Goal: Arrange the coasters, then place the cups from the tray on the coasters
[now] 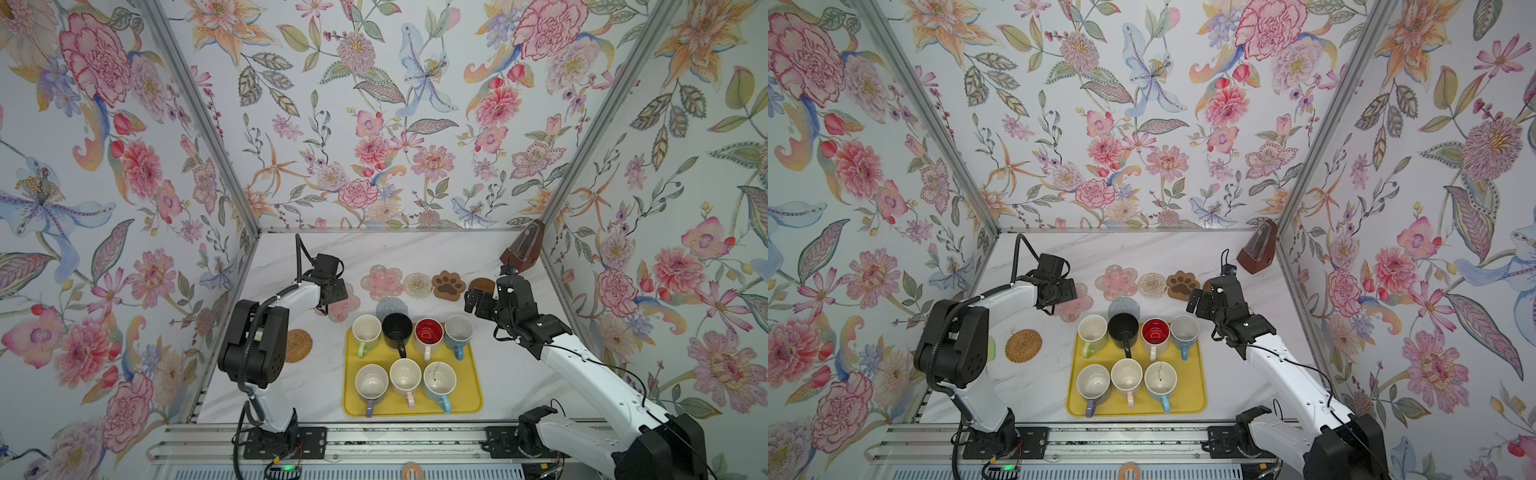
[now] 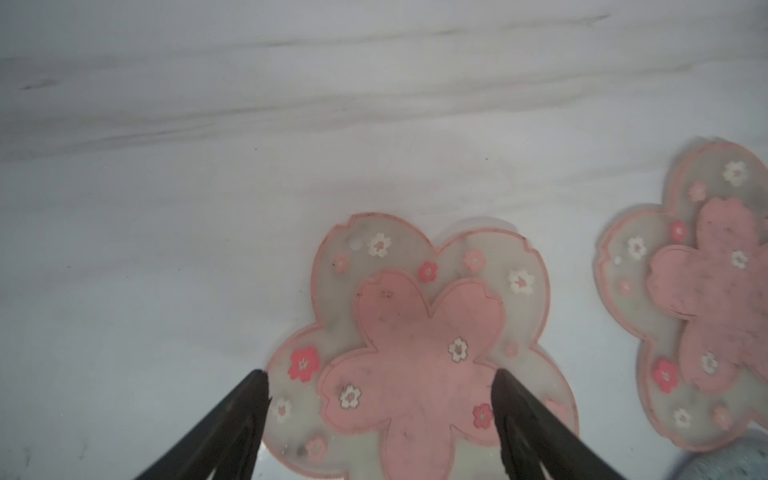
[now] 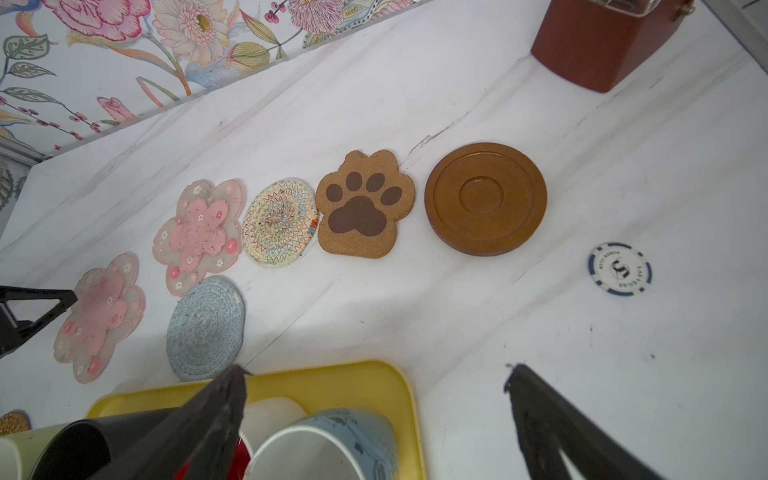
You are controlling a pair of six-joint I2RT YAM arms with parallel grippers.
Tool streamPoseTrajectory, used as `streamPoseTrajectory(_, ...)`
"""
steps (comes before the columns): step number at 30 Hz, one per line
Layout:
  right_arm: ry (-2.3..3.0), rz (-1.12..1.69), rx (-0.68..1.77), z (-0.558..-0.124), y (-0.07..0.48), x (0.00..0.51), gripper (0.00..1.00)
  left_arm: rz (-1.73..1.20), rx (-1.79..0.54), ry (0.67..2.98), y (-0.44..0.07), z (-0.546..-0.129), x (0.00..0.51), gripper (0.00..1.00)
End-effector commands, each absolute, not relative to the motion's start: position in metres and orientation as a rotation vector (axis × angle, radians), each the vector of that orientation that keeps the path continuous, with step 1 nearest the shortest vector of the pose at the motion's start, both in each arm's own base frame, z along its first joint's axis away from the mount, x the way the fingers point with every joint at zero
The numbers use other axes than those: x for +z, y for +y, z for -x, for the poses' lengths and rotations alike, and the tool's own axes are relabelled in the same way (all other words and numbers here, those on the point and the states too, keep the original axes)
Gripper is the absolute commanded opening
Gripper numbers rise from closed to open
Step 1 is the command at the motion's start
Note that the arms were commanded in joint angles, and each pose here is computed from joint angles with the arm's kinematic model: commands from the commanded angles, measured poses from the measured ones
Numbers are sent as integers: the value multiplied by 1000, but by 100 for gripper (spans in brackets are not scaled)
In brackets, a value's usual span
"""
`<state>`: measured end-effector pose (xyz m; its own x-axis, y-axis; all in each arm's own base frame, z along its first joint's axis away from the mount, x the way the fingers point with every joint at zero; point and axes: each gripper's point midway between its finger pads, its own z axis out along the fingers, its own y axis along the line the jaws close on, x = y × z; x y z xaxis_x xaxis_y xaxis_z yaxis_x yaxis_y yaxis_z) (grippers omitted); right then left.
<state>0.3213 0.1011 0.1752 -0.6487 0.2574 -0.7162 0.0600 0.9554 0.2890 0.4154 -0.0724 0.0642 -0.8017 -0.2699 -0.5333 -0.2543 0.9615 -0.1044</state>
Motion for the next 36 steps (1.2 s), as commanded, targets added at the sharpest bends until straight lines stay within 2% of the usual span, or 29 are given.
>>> streamPoseTrajectory(1,2250,-225,297,-321,100,184,99,347,-70,2577,-77,-393,66,86)
streamPoseTrajectory(7,2251,-226,306,-320,101,183,99,360,-63,2650,-79,-353,40,87)
streamPoseTrajectory(12,2249,-225,308,-320,102,184,99,362,-84,2665,-81,-340,33,86)
streamPoseTrajectory(21,2248,-228,312,-318,102,183,99,322,-118,2685,-101,-339,26,87)
streamPoseTrajectory(36,2247,-229,298,-313,99,181,99,347,-92,2716,-101,-351,7,83)
